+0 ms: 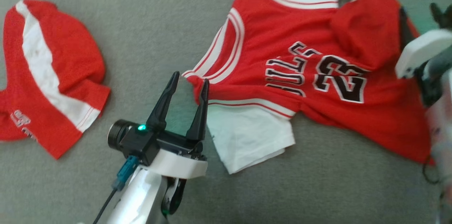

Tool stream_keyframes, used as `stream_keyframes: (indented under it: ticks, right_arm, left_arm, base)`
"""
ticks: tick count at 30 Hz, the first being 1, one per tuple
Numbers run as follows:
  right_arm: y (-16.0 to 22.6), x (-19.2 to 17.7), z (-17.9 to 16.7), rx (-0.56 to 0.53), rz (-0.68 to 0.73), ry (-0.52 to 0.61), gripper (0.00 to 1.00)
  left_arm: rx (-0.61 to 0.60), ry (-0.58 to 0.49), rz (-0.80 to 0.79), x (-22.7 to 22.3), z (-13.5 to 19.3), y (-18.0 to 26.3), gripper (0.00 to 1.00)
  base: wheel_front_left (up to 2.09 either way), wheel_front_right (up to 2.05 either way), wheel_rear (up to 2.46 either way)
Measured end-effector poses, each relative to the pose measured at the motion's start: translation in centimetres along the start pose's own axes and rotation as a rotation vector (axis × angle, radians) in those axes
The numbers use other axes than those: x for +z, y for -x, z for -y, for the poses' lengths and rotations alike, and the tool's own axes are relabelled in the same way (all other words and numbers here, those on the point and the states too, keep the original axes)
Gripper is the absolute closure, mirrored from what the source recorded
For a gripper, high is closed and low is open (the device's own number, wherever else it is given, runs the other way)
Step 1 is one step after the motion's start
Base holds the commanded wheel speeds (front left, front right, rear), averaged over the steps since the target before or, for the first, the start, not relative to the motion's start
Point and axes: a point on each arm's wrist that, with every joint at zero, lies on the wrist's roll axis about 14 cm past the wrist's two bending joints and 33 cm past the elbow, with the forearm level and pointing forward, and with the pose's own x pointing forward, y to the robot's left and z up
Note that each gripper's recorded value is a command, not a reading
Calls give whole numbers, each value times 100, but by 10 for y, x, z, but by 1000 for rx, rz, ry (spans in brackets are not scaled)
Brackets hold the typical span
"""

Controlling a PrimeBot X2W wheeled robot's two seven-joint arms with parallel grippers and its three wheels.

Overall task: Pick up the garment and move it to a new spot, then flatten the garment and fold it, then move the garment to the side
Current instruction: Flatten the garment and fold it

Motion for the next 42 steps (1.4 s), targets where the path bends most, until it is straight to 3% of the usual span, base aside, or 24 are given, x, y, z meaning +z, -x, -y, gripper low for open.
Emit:
stream_keyframes:
  ticks: [3, 9, 15, 16, 17, 18, 23, 31, 42]
  right_arm:
    - [-23, -10, -7, 20, -85, -20, 0]
    - [-51, -29, -18, 66, -217, 64, 0]
    - [-69, -29, -11, 62, -258, 98, 0]
    - [-70, -31, -13, 66, -273, 96, 15]
    - [-70, -32, -13, 69, -282, 90, 85]
    - [-70, -32, -14, 72, -289, 86, 100]
    - [-69, -30, -19, 91, -293, 52, 100]
    - [-72, -25, 17, 18, -240, -37, 100]
    - [-101, 40, 64, -90, -65, -33, 100]
  left_arm:
    - [22, -1, -8, -3, -9, -1, 0]
    - [60, 3, -29, -10, -22, 0, 0]
    - [75, -8, -33, -12, -31, -5, 0]
    - [77, -7, -36, -13, -31, -5, 0]
    - [76, -2, -37, -14, -30, -5, 0]
    - [74, 2, -38, -14, -30, -5, 0]
    - [61, 7, -41, -16, -25, -8, 0]
    - [57, 14, -53, -22, -25, -10, 0]
    - [93, 15, -58, -23, -38, -8, 0]
  base:
    - [0, 0, 0]
    - [0, 0, 0]
    - [0, 0, 0]
    - [0, 0, 0]
    - [0, 0, 0]
    - [0, 0, 0]
    - [0, 0, 0]
    - [0, 0, 0]
    - [0, 0, 0]
